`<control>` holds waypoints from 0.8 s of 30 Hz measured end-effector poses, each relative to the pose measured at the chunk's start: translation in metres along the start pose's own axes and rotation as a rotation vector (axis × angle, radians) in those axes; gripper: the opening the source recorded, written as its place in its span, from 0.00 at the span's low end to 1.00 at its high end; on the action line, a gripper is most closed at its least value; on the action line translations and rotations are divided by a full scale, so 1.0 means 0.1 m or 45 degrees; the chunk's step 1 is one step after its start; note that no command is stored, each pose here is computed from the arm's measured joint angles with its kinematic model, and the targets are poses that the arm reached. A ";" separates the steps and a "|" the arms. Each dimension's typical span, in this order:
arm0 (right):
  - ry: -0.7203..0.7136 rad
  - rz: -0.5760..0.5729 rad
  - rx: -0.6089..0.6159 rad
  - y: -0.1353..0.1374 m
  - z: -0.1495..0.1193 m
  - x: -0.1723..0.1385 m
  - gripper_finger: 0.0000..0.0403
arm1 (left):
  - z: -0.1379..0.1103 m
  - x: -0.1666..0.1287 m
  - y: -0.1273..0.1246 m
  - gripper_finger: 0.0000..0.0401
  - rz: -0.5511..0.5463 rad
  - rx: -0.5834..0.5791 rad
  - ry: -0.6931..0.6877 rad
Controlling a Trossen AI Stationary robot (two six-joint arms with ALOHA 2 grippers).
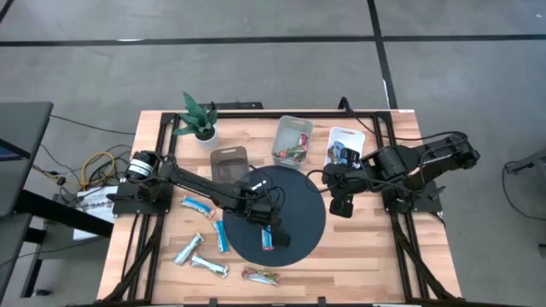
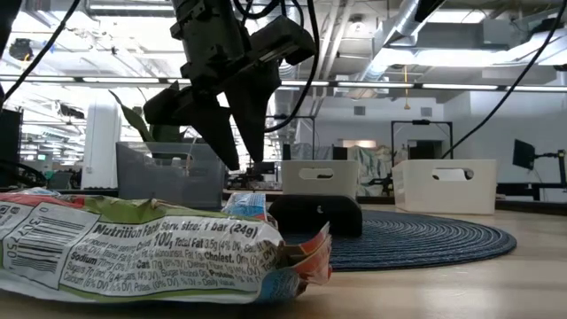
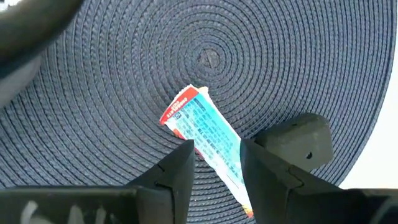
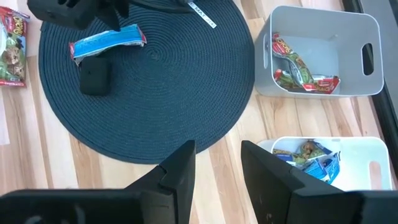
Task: Pick and place Granola Bars by type
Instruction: Put the top red granola bar into the gray bin
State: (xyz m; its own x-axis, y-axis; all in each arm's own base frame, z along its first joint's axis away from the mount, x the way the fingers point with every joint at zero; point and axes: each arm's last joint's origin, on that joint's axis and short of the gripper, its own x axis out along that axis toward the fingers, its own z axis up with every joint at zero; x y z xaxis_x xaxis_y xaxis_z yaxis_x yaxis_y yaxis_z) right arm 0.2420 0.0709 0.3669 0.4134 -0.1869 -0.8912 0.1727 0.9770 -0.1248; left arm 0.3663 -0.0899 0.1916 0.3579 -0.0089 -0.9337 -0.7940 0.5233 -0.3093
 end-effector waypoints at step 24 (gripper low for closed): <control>-0.002 0.033 0.004 0.01 0.01 0.00 0.30 | -0.02 0.04 -0.01 0.57 0.001 -0.082 0.017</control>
State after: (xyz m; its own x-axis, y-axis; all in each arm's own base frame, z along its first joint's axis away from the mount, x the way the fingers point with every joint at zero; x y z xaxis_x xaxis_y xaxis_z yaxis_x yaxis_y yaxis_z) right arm 0.2429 0.0719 0.3672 0.4193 -0.1616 -0.8934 0.1644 0.9813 -0.1003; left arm 0.3677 -0.0924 0.1876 0.3508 -0.0197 -0.9362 -0.8245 0.4675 -0.3188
